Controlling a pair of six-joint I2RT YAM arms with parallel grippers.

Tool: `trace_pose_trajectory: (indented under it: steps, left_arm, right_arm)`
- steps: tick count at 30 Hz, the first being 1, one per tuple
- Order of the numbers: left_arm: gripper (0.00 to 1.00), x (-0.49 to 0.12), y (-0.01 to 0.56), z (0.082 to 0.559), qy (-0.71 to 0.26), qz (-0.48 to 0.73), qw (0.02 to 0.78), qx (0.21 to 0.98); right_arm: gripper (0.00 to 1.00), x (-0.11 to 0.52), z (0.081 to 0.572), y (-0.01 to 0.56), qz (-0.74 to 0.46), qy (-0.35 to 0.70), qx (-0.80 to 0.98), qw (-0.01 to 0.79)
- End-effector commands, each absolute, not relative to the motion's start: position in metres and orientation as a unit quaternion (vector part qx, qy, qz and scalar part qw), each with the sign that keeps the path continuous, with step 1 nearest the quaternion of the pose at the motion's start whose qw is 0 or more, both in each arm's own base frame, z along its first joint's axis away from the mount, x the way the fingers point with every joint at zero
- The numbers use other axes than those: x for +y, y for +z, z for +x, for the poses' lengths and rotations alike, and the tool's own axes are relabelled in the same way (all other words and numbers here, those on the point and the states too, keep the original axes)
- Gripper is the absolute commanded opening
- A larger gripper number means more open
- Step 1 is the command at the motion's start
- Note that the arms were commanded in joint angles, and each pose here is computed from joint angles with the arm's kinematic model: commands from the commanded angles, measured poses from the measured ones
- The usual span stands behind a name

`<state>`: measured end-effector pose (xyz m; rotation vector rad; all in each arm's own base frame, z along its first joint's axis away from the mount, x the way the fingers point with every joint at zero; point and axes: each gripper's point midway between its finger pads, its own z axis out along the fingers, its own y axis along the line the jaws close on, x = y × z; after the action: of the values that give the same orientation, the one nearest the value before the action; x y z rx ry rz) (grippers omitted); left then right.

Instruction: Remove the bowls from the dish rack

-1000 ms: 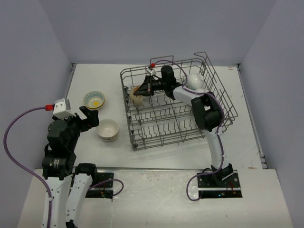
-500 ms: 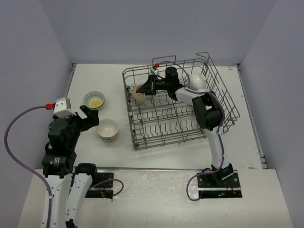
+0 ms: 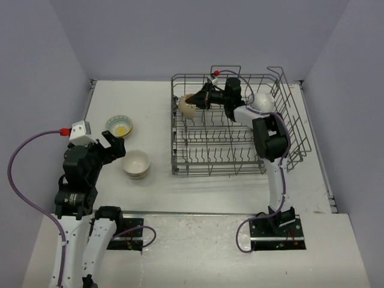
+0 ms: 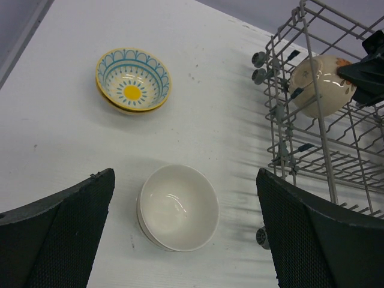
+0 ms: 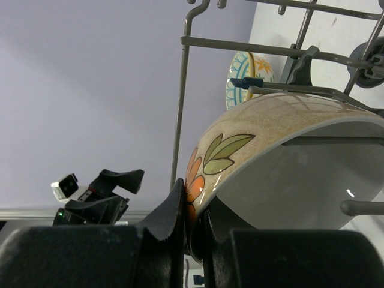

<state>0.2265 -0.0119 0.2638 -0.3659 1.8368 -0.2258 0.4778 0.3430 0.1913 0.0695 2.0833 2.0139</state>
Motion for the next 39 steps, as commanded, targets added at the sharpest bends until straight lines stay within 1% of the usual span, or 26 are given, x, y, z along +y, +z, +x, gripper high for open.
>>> trace_pose_trajectory:
  steps: [1, 5, 6, 7, 8, 10, 11, 15, 19, 20, 22, 23, 25, 27, 28, 29, 30, 34, 39]
  left_arm:
    - [1.0, -0.009, 0.272, 0.23, -0.088, -0.154, 0.6, 0.781]
    - [1.0, -0.008, 0.271, 0.231, -0.085, -0.155, 0.596, 0.783]
    - [1.0, -0.008, 0.27, 0.232, -0.083, -0.156, 0.594, 0.785]
    - [1.0, -0.007, 0.27, 0.232, -0.082, -0.157, 0.593, 0.785]
    - [1.0, -0.007, 0.27, 0.232, -0.081, -0.158, 0.593, 0.786]
    - [1.0, -0.006, 0.271, 0.232, -0.08, -0.158, 0.593, 0.785]
    - [1.0, -0.006, 0.271, 0.231, -0.081, -0.158, 0.594, 0.785]
    - [1.0, -0.007, 0.27, 0.233, -0.081, -0.157, 0.593, 0.786]
    - [1.0, -0.007, 0.27, 0.233, -0.081, -0.156, 0.592, 0.787]
    - [1.0, -0.007, 0.271, 0.232, -0.081, -0.157, 0.594, 0.785]
    - [1.0, -0.007, 0.271, 0.232, -0.082, -0.156, 0.594, 0.785]
    - [1.0, -0.008, 0.271, 0.232, -0.083, -0.156, 0.595, 0.784]
    - [1.0, -0.008, 0.271, 0.232, -0.083, -0.156, 0.595, 0.784]
    - [1.0, -0.008, 0.273, 0.231, -0.085, -0.154, 0.596, 0.783]
    - [1.0, -0.009, 0.273, 0.231, -0.085, -0.153, 0.597, 0.783]
    - [1.0, -0.008, 0.274, 0.231, -0.086, -0.153, 0.599, 0.781]
    - [1.0, -0.009, 0.274, 0.23, -0.087, -0.152, 0.6, 0.781]
    - [1.0, -0.009, 0.273, 0.231, -0.088, -0.151, 0.599, 0.781]
    - [1.0, -0.009, 0.273, 0.231, -0.088, -0.151, 0.6, 0.781]
  right_arm:
    - [0.0, 0.321, 0.441, 0.39, -0.154, 0.745, 0.578, 0.296]
    - [0.0, 0.318, 0.438, 0.402, -0.169, 0.737, 0.581, 0.302]
    - [0.0, 0.32, 0.444, 0.393, -0.142, 0.728, 0.61, 0.278]
    - [0.0, 0.321, 0.45, 0.386, -0.151, 0.71, 0.618, 0.302]
    - [0.0, 0.322, 0.455, 0.371, -0.13, 0.699, 0.643, 0.285]
    - [0.0, 0.322, 0.459, 0.352, -0.139, 0.673, 0.66, 0.304]
    - [0.0, 0.322, 0.458, 0.338, -0.135, 0.668, 0.671, 0.292]
    - [0.0, 0.322, 0.451, 0.317, -0.154, 0.677, 0.666, 0.274]
    - [0.0, 0.321, 0.449, 0.305, -0.162, 0.677, 0.664, 0.273]
    - [0.0, 0.321, 0.445, 0.307, -0.182, 0.683, 0.648, 0.285]
    - [0.0, 0.322, 0.444, 0.304, -0.172, 0.701, 0.641, 0.26]
    - [0.0, 0.322, 0.443, 0.31, -0.189, 0.705, 0.632, 0.261]
    - [0.0, 0.322, 0.444, 0.304, -0.188, 0.705, 0.637, 0.249]
    - [0.0, 0.322, 0.448, 0.299, -0.2, 0.69, 0.637, 0.279]
    - [0.0, 0.321, 0.452, 0.292, -0.184, 0.68, 0.655, 0.273]
    - [0.0, 0.32, 0.451, 0.292, -0.184, 0.671, 0.659, 0.285]
    - [0.0, 0.319, 0.454, 0.289, -0.193, 0.658, 0.659, 0.308]
    - [0.0, 0.315, 0.463, 0.271, -0.154, 0.634, 0.684, 0.326]
    - [0.0, 0.317, 0.448, 0.29, -0.171, 0.692, 0.634, 0.301]
